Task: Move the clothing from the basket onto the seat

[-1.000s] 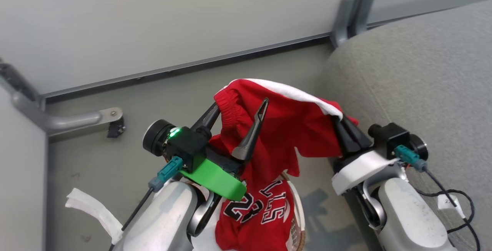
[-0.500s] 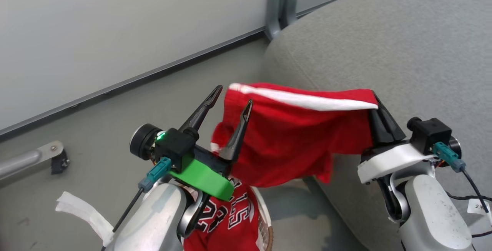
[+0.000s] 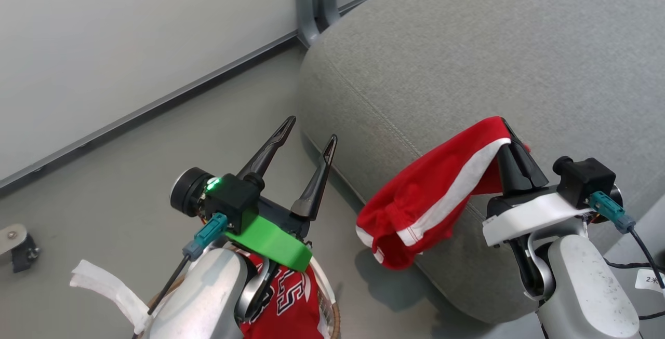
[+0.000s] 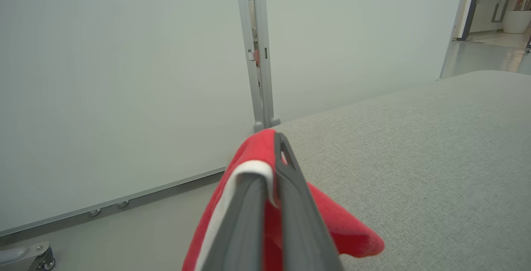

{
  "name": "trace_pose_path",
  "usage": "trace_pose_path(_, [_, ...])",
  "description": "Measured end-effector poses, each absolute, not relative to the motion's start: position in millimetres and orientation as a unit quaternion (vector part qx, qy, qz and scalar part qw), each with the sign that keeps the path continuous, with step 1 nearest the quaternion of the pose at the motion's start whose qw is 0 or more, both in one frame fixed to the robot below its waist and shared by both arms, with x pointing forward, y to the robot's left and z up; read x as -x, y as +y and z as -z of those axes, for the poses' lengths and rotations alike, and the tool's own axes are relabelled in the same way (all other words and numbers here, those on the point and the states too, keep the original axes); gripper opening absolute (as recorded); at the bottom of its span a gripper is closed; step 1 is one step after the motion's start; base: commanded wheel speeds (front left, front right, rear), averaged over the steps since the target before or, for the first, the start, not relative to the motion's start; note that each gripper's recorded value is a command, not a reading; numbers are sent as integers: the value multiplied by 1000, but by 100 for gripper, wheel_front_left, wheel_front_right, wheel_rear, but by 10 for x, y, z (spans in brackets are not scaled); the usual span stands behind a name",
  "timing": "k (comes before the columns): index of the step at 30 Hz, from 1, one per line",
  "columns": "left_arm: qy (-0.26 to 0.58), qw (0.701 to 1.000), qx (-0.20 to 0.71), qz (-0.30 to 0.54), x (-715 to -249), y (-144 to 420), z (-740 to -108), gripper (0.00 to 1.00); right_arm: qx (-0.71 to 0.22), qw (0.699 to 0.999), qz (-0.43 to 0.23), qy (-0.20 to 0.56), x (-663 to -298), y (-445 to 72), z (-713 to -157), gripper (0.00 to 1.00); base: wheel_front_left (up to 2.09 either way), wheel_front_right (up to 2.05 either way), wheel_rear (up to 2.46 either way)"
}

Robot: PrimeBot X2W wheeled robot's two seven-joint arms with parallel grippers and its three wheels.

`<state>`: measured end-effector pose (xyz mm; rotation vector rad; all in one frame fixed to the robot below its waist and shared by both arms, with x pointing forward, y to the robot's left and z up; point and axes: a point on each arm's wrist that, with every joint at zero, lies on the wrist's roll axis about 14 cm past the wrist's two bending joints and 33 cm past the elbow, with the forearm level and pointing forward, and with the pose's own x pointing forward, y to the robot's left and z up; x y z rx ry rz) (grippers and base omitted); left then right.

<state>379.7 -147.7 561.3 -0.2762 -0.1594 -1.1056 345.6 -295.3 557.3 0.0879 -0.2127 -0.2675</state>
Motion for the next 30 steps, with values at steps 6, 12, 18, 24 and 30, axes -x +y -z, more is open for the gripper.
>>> trace_pose_path(6, [-69,823,138,546,-3737,-1647,-5573,100,-41,980,162,-108,-3325,-3121,-5591,0,0,0,0])
trace_pose_path(12, [-61,812,145,563,-3731,-1754,-5498,100,-27,977,179,-110,-3336,-3252,-5642,0,0,0,0])
trace_pose_path(18, [-47,808,150,568,-3780,-1775,-5356,100,22,978,167,-123,-3570,-3274,-5844,0,0,0,0])
trace_pose_path(24, [-44,797,156,581,-3808,-1812,-5265,100,101,972,156,-145,-3938,-3364,-6191,0,0,0,0])
trace_pose_path(30, [-40,796,157,583,-3960,-1772,-5109,100,184,958,151,-160,-4333,-3607,-6537,0,0,0,0])
